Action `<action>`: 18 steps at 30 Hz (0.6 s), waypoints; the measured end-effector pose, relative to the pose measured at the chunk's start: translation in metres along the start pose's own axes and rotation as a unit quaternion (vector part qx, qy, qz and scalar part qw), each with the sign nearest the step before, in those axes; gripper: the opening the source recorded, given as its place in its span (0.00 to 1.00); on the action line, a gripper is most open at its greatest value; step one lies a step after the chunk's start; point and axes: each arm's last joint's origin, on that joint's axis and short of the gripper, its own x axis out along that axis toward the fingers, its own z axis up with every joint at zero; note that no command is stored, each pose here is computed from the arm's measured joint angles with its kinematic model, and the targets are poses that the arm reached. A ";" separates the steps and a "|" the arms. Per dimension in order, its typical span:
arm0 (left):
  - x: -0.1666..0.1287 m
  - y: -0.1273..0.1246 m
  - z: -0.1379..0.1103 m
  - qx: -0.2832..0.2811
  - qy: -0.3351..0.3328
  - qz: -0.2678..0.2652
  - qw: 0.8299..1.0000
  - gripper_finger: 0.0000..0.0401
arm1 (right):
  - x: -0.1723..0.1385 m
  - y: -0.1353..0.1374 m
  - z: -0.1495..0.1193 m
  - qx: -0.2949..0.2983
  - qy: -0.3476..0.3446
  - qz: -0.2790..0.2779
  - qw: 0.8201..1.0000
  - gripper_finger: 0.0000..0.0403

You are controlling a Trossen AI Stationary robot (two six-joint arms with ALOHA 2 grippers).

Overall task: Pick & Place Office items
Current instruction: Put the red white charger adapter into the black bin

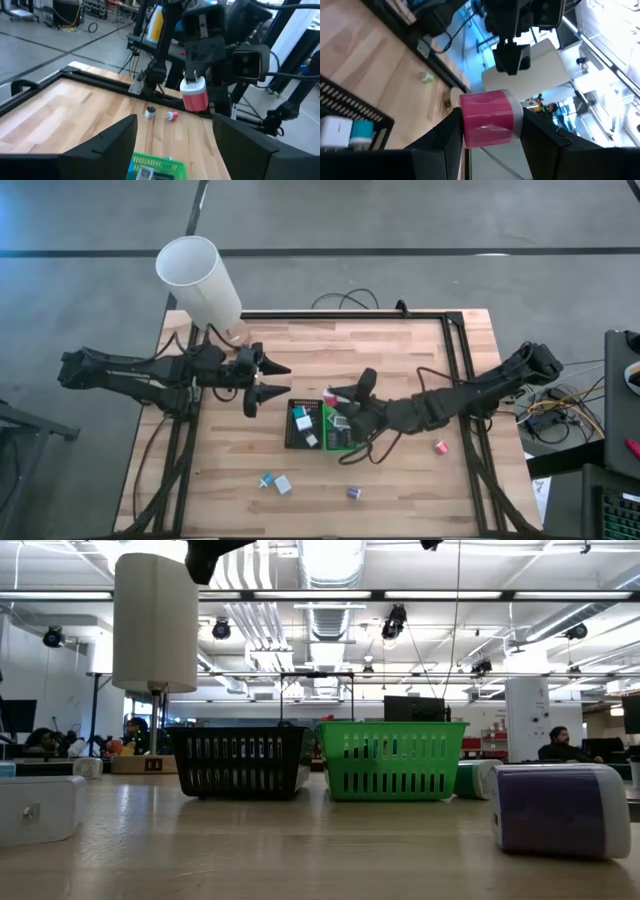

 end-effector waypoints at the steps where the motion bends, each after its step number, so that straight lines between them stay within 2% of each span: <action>1: 0.000 0.000 0.001 0.000 -0.005 -0.001 1.000 0.66 | 0.000 -0.002 -0.002 0.003 -0.005 0.001 1.000 0.39; 8: 0.007 -0.001 0.002 0.000 -0.019 -0.013 1.000 0.66 | 0.003 -0.016 0.001 0.021 -0.037 0.005 0.999 0.39; 12: 0.014 -0.001 -0.001 0.000 -0.012 -0.026 1.000 0.66 | 0.003 -0.025 0.009 0.015 -0.052 -0.001 0.999 0.39; 18: 0.019 -0.003 0.002 0.002 -0.038 -0.046 0.998 0.66 | 0.006 -0.031 0.011 0.009 -0.053 -0.006 0.999 0.39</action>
